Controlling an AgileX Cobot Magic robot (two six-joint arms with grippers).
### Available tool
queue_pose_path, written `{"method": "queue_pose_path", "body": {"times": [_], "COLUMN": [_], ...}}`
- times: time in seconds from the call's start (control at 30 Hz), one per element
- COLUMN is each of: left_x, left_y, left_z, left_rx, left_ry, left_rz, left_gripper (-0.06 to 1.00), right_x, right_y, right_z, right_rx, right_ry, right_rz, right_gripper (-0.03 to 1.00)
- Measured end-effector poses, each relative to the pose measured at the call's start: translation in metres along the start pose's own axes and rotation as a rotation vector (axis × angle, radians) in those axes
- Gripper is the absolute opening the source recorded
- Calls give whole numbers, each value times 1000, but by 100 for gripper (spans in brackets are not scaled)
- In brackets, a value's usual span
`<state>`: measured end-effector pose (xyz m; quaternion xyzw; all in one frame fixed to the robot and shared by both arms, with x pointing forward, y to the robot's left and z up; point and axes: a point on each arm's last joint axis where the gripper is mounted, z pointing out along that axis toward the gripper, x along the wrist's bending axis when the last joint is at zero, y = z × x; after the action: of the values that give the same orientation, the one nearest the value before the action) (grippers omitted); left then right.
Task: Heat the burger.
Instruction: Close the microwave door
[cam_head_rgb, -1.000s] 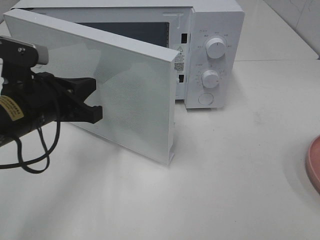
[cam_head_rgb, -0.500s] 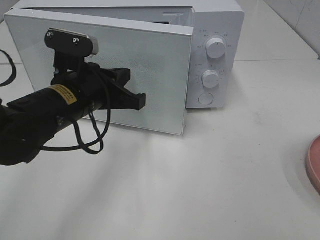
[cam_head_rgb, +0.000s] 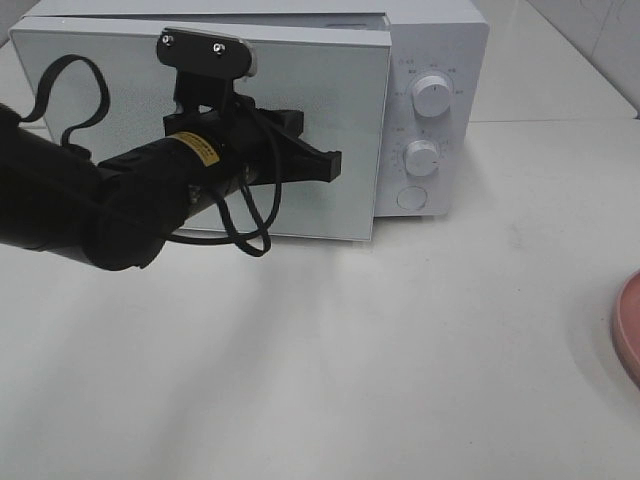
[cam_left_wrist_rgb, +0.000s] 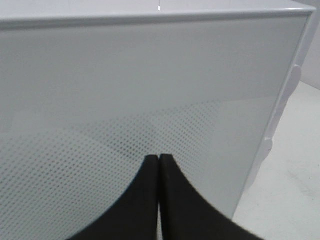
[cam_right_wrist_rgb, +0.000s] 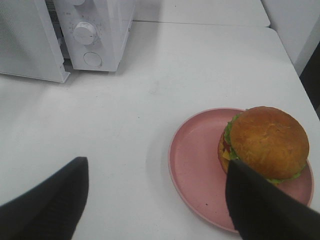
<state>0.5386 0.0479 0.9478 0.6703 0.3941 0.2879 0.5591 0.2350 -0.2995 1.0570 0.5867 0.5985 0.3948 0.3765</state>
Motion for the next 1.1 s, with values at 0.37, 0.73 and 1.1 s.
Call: {"method": "queue_pose_path", "body": {"times": [0.37, 0.73, 1.1], "left_x": [-9, -16, -1], "left_y": [-4, -1, 3], "left_z": [34, 52, 60], "left_rx": [34, 51, 139], "left_ry": [-14, 2, 3], "left_rz": [-11, 7, 12], "left_gripper": [0, 0, 0], "right_x": [0, 0, 0], "right_y": [0, 0, 0], "right_z": [0, 0, 0], "right_rx": [0, 0, 0], "right_ry": [0, 0, 0], "right_rz": [0, 0, 0], "right_gripper": [75, 75, 75]}}
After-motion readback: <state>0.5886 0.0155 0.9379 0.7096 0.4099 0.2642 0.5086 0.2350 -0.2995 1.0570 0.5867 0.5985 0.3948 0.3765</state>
